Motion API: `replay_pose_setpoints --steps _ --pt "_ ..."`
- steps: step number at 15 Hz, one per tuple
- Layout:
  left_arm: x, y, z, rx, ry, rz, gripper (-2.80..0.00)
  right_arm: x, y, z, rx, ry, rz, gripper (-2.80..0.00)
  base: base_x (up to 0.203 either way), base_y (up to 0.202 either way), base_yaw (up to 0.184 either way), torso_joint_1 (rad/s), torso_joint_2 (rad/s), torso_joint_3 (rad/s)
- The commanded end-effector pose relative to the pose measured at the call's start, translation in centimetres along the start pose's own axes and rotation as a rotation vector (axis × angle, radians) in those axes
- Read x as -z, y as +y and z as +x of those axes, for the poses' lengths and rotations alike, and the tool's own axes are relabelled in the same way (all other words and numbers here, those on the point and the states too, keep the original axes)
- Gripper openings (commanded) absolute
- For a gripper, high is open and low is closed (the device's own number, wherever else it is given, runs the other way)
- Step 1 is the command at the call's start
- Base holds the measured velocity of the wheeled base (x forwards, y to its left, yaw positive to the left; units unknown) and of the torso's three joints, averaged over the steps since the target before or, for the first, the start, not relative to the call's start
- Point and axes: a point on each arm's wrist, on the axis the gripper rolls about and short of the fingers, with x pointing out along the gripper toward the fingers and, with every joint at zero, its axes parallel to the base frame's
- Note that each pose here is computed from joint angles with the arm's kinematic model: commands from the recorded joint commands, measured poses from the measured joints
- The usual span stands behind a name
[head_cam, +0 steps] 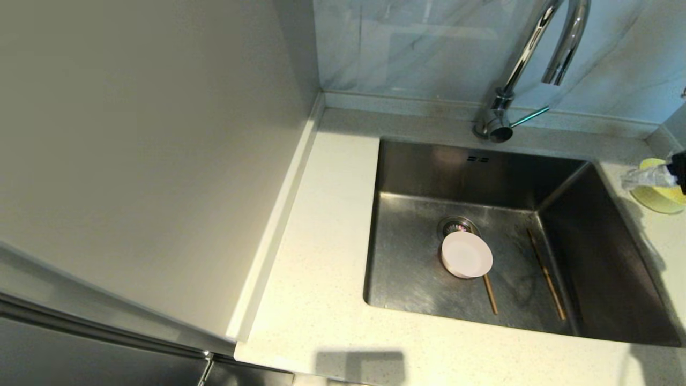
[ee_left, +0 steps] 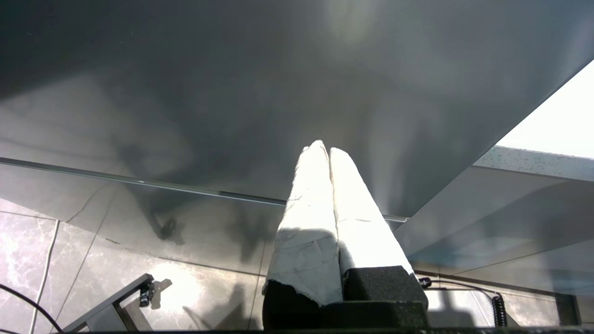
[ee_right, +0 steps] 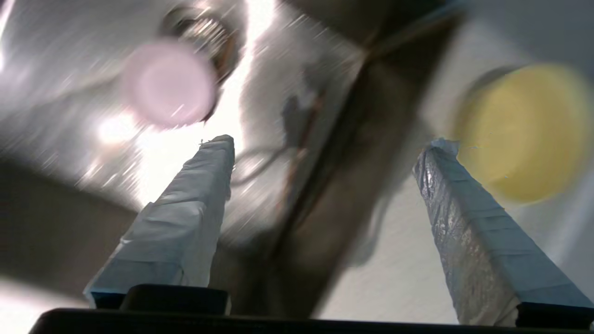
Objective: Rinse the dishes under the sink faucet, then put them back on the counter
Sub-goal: Put a bowl back to the table from the sink
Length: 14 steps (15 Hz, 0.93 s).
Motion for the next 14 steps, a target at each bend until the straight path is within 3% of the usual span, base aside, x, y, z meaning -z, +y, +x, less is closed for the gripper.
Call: replay_pose_setpoints --steps 1,5,10,11,14 --pt "0.0 0.0 0.0 0.000 -0.004 0.000 -2.80 0.2 2.6 -1.2 -0.039 0.032 -0.039 0.00 0.000 0.000 0.000 0.000 0.00 0.000" --pt "0.0 0.0 0.0 0.000 -0.004 0.000 -2.80 1.5 4.5 0.7 -0.116 0.231 -0.051 0.00 0.000 0.000 0.000 0.000 0.00 0.000" --pt "0.0 0.0 0.0 0.000 -0.004 0.000 -2.80 2.3 5.1 5.6 -0.146 0.333 -0.064 0.00 0.000 0.000 0.000 0.000 0.00 0.000" --pt "0.0 0.0 0.0 0.000 -0.004 0.000 -2.80 2.3 5.3 7.1 -0.140 0.332 -0.044 0.00 0.000 0.000 0.000 0.000 0.00 0.000" --pt "0.0 0.0 0.0 0.000 -0.004 0.000 -2.80 2.4 7.3 11.7 -0.076 0.371 0.136 0.00 0.000 0.000 0.000 0.000 0.00 0.000"
